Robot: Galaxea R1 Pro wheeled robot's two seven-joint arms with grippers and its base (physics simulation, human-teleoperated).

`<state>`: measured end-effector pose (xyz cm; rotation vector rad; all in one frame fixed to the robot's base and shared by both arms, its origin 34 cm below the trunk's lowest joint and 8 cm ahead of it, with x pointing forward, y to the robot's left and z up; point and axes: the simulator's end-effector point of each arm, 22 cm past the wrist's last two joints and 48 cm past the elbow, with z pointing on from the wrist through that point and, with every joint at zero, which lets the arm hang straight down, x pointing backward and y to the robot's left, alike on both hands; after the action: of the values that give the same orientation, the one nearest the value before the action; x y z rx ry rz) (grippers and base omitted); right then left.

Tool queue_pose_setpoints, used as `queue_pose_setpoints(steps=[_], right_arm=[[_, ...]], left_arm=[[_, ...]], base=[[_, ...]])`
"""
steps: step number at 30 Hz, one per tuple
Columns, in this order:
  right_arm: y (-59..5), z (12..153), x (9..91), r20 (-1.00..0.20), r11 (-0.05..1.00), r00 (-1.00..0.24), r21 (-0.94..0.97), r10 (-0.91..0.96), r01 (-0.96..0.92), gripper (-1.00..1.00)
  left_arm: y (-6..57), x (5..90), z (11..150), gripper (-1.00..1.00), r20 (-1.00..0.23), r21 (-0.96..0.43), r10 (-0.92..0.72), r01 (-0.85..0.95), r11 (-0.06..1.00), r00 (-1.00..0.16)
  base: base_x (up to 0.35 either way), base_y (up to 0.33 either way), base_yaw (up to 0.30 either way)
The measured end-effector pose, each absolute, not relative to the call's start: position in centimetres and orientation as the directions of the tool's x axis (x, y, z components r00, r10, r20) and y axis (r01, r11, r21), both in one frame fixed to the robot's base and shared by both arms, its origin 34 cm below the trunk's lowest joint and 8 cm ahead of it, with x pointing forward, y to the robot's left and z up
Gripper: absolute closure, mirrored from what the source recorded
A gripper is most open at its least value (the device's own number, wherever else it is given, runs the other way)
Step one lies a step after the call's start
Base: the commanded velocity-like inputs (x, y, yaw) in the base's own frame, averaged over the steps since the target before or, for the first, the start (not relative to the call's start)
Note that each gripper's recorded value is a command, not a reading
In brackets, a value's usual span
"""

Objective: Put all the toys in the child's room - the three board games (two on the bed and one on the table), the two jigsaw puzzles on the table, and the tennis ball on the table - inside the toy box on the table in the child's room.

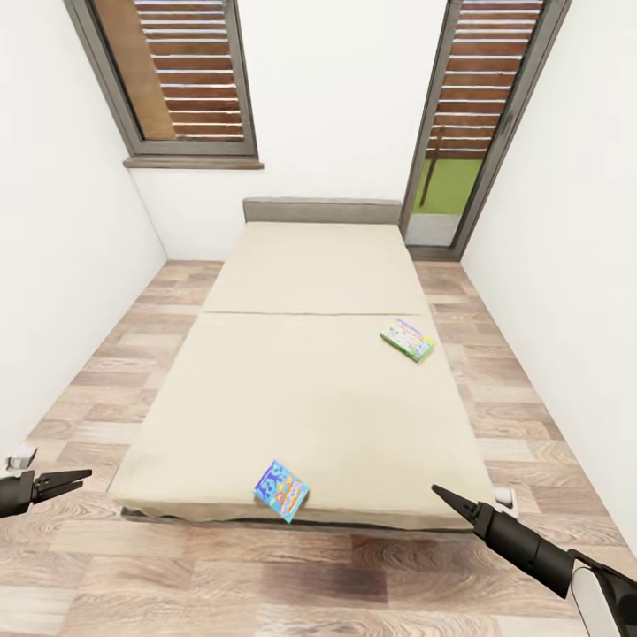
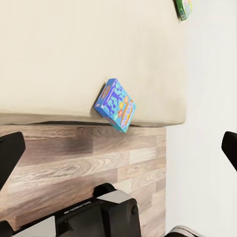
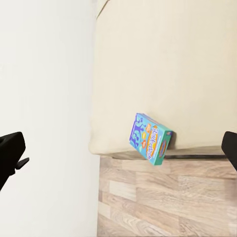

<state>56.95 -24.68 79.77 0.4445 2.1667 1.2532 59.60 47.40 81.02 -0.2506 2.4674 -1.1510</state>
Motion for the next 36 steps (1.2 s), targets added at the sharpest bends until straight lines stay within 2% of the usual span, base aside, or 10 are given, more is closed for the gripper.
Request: queue_pose_setpoints(steps=[26,36], right_arm=[[-22.4,77.4,56.2,-0.319,0.558,-0.804,0.83,0.502,0.019,-1.0],[-21.7,75.1,55.0,-0.241,0.53,-0.816,0.843,0.526,0.093,-1.0]], left_arm=[[46.9,60.2,82.8,-1.0,-0.327,-0.767,-0.323,0.05,0.639,-0.888],[46.9,60.3,83.6,-1.0,-0.342,-0.767,-0.324,0.062,0.639,-0.882]], base=[[0.0,0.002,-0.018],[0.0,0.037,0.0]])
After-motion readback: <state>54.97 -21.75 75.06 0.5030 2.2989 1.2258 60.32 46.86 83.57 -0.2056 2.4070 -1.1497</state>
